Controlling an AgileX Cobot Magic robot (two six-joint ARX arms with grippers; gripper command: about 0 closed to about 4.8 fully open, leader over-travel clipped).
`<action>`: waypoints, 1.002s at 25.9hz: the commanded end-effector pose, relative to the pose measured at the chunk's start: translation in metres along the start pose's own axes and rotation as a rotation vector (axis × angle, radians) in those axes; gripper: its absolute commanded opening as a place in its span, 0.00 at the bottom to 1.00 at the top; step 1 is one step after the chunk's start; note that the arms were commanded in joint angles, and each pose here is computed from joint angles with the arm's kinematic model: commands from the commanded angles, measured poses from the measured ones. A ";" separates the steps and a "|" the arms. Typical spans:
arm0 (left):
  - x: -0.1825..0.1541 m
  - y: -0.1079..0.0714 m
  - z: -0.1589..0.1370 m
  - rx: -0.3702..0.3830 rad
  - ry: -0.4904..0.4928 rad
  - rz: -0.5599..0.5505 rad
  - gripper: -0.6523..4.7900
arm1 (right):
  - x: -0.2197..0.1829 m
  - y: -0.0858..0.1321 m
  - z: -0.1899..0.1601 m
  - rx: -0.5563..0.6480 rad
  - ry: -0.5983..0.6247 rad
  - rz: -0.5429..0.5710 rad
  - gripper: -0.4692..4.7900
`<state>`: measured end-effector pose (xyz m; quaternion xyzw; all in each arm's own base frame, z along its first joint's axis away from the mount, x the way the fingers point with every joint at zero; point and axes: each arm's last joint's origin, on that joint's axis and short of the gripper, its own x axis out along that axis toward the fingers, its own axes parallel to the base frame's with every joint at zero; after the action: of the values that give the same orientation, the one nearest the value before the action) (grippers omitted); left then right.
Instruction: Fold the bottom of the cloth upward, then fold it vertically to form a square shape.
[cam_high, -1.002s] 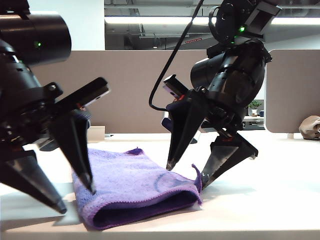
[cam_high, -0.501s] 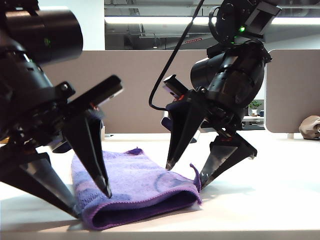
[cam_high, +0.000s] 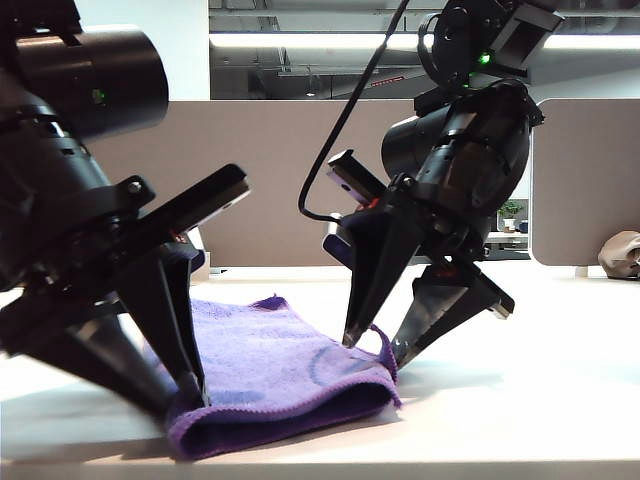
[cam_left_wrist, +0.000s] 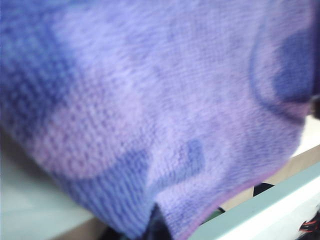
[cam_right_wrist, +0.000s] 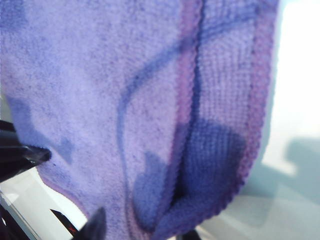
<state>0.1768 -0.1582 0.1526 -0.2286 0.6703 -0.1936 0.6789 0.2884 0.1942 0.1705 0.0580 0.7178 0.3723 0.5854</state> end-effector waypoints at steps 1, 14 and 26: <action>0.000 -0.002 0.002 -0.003 -0.034 -0.011 0.21 | -0.001 0.001 0.000 -0.022 -0.001 0.007 0.34; -0.001 -0.009 0.009 0.019 -0.104 -0.076 0.11 | -0.001 0.003 0.000 -0.048 0.002 0.068 0.10; -0.033 -0.023 0.023 0.014 -0.213 -0.206 0.11 | -0.027 0.023 0.010 -0.086 -0.085 0.117 0.09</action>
<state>0.1989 -0.1607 0.1890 -0.3058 0.5693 -0.2478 0.7218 0.2961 0.2001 0.2010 0.0849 0.6780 0.4307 0.5896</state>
